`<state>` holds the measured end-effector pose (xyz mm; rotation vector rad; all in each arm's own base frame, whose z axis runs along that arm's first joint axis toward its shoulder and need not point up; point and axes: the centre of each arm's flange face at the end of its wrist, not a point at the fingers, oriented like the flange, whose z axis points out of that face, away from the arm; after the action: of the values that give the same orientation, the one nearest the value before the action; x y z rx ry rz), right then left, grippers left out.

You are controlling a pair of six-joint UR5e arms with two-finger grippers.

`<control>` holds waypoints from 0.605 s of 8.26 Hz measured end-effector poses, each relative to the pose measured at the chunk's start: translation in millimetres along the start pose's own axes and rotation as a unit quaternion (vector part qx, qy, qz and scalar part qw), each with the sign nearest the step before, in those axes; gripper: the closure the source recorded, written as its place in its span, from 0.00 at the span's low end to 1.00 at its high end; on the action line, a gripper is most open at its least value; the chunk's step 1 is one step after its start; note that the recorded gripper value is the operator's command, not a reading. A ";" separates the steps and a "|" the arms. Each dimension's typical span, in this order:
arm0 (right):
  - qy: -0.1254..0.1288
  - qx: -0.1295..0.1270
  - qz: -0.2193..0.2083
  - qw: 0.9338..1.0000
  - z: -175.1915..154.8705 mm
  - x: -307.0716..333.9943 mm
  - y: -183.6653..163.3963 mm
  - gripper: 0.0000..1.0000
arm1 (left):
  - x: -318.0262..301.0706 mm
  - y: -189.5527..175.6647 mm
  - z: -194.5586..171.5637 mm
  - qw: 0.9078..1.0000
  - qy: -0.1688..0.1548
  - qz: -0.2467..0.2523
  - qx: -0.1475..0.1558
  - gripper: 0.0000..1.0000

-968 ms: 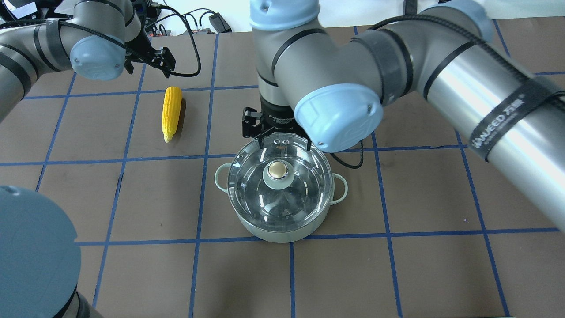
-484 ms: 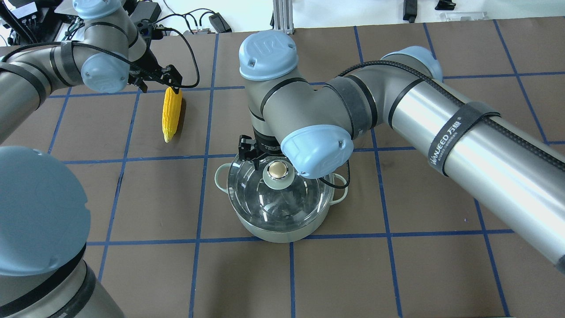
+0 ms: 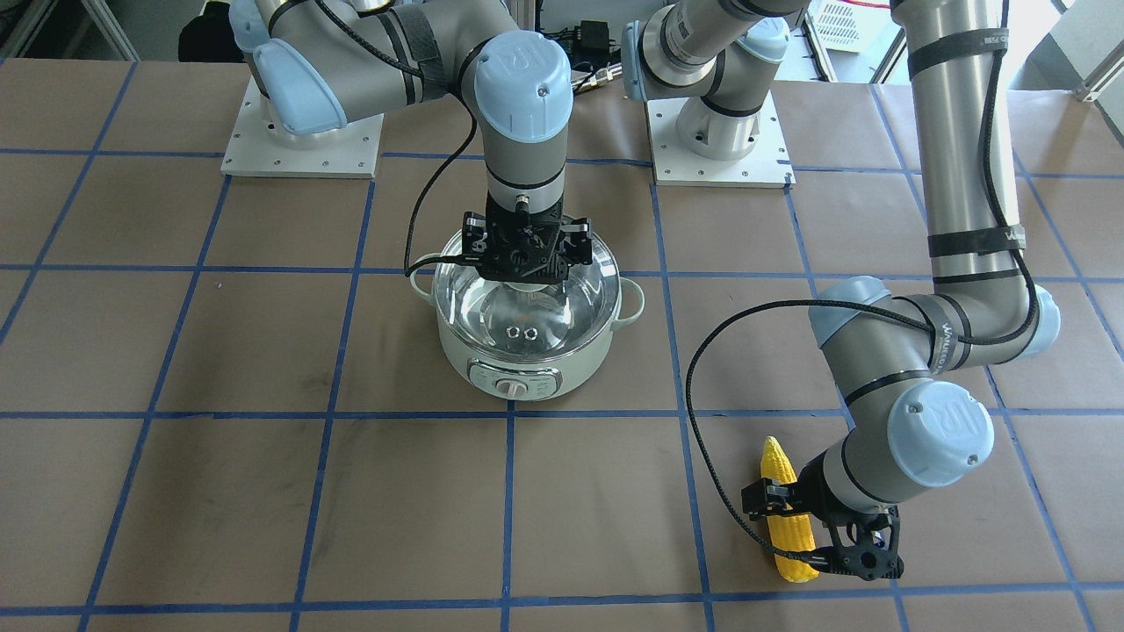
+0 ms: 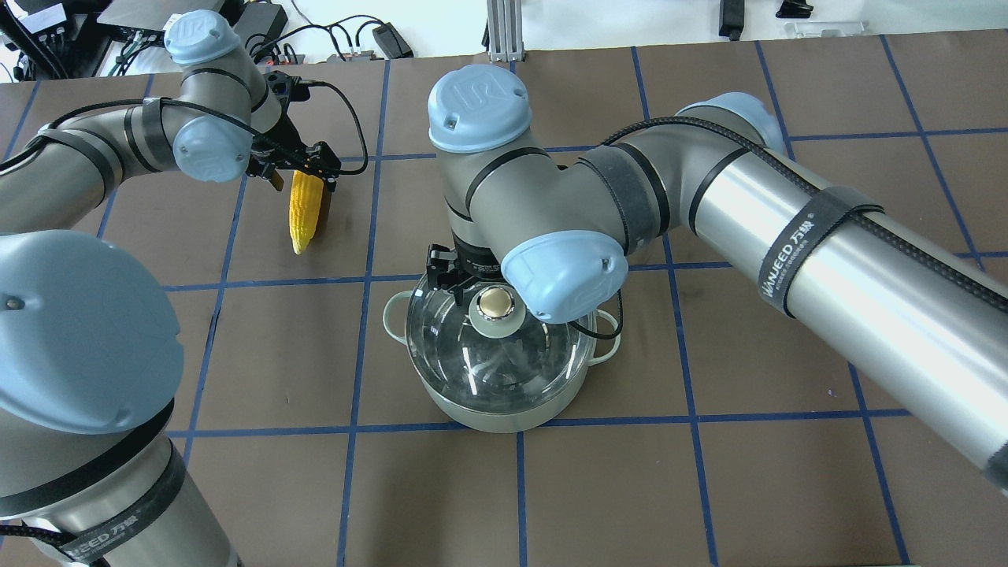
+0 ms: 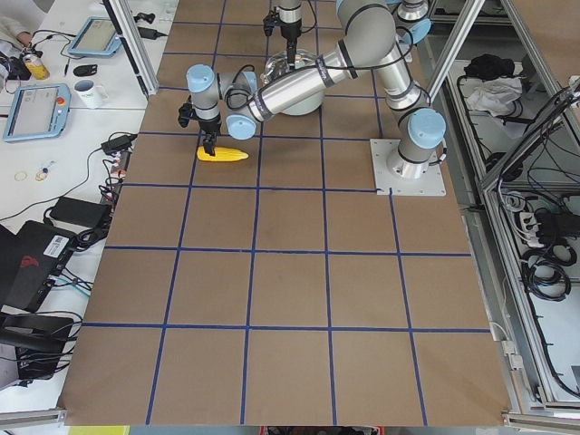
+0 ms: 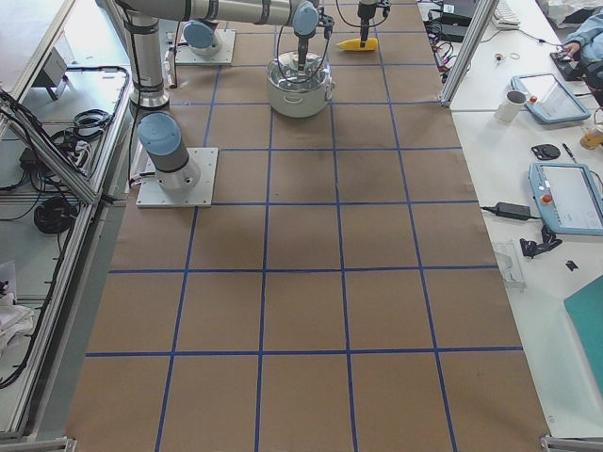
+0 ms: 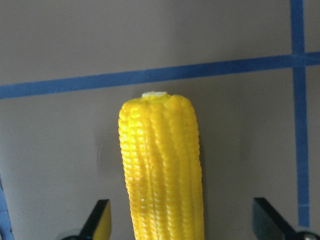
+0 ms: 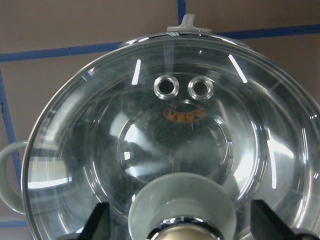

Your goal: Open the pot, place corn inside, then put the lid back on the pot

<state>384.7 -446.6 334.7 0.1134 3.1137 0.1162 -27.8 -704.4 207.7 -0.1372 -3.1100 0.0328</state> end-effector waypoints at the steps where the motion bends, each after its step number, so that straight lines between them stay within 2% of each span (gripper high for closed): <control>1: 0.001 -0.001 0.001 1.000 -0.5 0.6 0.8 0.11 | -0.4 -0.3 10.5 1.000 0.002 0.004 -0.007 0.00; 2: 0.003 -0.003 0.005 1.000 -0.7 1.2 1.7 0.15 | -0.8 -0.6 21.0 1.000 0.004 0.011 -0.015 0.42; 3: 0.004 -0.005 0.009 1.000 -0.9 1.5 2.4 0.19 | -0.9 -1.0 29.0 1.000 0.007 0.022 -0.020 0.99; 5: 0.004 -0.005 0.014 1.000 -1.4 1.6 2.8 0.39 | -1.9 -1.6 33.5 0.999 0.005 0.027 -0.026 1.00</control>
<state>383.3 -443.8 336.3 0.1557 3.1189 0.1339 -27.1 -706.9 174.2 -0.2227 -3.0976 -0.0460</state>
